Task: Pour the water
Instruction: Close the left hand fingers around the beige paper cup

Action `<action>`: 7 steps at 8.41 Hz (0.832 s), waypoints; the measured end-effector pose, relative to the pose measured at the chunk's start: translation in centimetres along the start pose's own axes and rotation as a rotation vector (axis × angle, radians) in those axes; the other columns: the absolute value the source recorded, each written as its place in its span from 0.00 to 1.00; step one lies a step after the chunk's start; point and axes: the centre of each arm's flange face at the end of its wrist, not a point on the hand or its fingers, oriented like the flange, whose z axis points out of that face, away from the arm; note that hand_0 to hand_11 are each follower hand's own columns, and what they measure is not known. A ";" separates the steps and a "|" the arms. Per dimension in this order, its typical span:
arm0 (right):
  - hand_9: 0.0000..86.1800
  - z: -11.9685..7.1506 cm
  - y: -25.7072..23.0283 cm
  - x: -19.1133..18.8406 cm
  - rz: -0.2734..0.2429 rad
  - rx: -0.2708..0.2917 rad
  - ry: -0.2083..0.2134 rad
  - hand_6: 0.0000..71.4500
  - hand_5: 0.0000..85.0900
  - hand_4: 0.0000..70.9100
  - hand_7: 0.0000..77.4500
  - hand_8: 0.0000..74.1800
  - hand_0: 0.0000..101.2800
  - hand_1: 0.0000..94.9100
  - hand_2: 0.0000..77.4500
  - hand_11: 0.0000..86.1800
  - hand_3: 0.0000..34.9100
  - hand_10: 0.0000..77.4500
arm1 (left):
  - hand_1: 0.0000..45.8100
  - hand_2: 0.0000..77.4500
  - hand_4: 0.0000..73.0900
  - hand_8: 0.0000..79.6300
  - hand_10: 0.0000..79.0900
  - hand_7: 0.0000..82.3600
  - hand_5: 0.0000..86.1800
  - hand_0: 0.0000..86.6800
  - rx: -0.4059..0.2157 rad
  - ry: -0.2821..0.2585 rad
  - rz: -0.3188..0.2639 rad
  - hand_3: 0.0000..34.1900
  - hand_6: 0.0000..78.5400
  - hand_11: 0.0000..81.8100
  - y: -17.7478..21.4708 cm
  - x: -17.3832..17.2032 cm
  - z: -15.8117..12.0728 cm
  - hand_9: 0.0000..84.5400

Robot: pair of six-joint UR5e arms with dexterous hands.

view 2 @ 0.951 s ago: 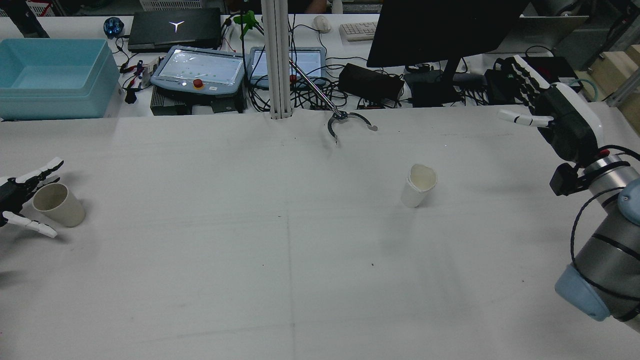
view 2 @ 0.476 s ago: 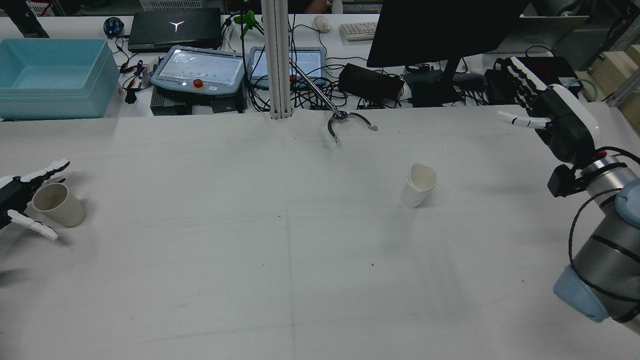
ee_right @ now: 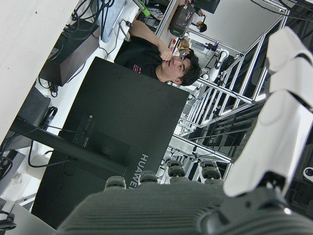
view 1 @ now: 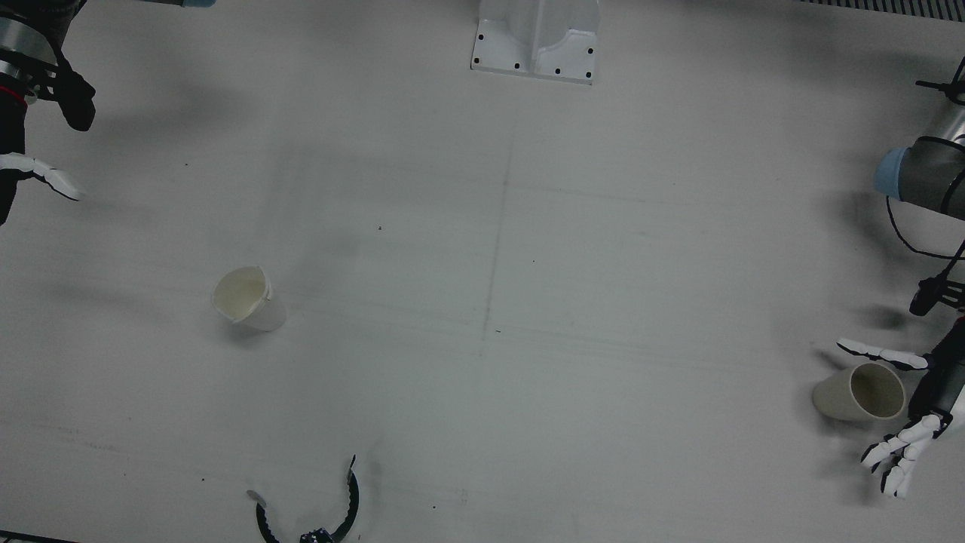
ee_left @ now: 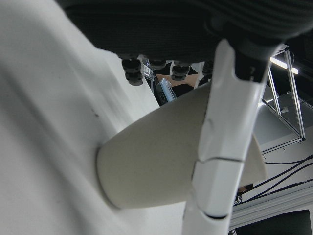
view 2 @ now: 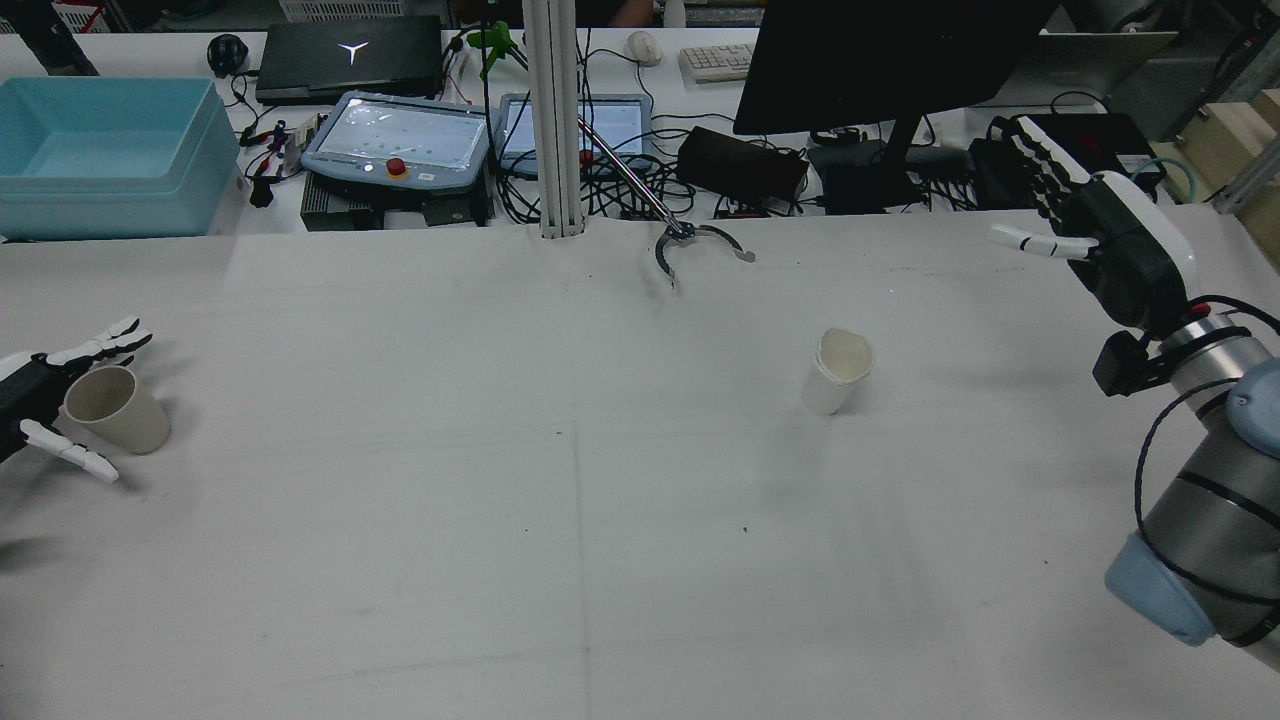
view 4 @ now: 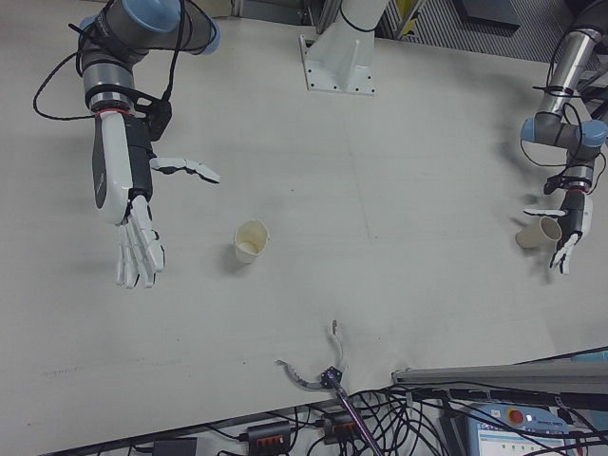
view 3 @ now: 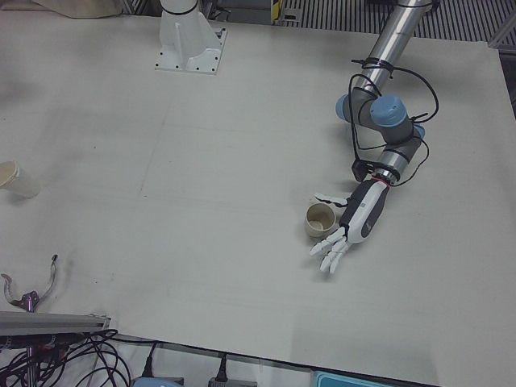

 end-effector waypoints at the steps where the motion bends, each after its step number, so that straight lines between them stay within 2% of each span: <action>1: 0.01 0.0 0.0 0.0 0.000 0.000 0.001 0.11 0.05 0.00 0.05 0.03 0.45 0.16 0.24 0.01 0.24 0.00 | 0.50 0.01 0.41 0.01 0.08 0.04 0.00 0.93 -0.001 -0.002 0.000 0.00 0.08 0.15 0.2 0.0 0.3 0.01; 2: 0.01 0.0 0.0 0.0 -0.001 0.001 0.001 0.11 0.05 0.00 0.05 0.03 0.45 0.11 0.24 0.01 0.24 0.00 | 0.49 0.01 0.41 0.01 0.08 0.04 0.00 0.93 0.000 -0.006 0.000 0.00 0.08 0.15 0.5 -0.1 0.7 0.01; 3: 0.01 0.0 -0.1 0.0 -0.001 0.001 0.001 0.11 0.05 0.00 0.04 0.03 0.45 0.16 0.20 0.01 0.24 0.00 | 0.48 0.01 0.41 0.01 0.08 0.04 0.00 0.92 -0.001 -0.010 0.000 0.00 0.08 0.13 0.7 -0.1 1.0 0.01; 4: 0.01 0.0 -0.1 0.0 -0.001 0.001 0.001 0.07 0.05 0.00 0.03 0.03 0.45 0.14 0.23 0.01 0.24 0.00 | 0.48 0.01 0.41 0.01 0.08 0.04 0.00 0.92 -0.002 -0.014 -0.002 0.00 0.08 0.13 0.9 -0.3 1.2 0.01; 5: 0.01 0.0 0.0 0.0 -0.001 0.001 0.001 0.11 0.05 0.00 0.02 0.03 0.45 0.12 0.23 0.01 0.24 0.00 | 0.49 0.01 0.41 0.01 0.08 0.04 0.00 0.93 -0.004 -0.025 -0.006 0.00 0.08 0.15 1.2 -0.8 1.3 0.01; 6: 0.01 0.0 0.0 0.0 0.000 0.000 0.001 0.11 0.05 0.00 0.02 0.04 0.45 0.14 0.24 0.01 0.24 0.00 | 0.49 0.01 0.43 0.01 0.08 0.04 0.00 0.92 -0.005 -0.045 -0.020 0.00 0.08 0.15 1.6 -1.7 1.3 0.01; 7: 0.01 0.0 0.0 0.1 0.000 0.000 0.001 0.11 0.05 0.00 0.02 0.04 0.45 0.14 0.24 0.01 0.24 0.00 | 0.43 0.01 0.42 0.01 0.08 0.04 0.16 0.92 -0.004 -0.064 -0.036 0.00 0.08 0.15 1.9 -2.6 1.3 0.01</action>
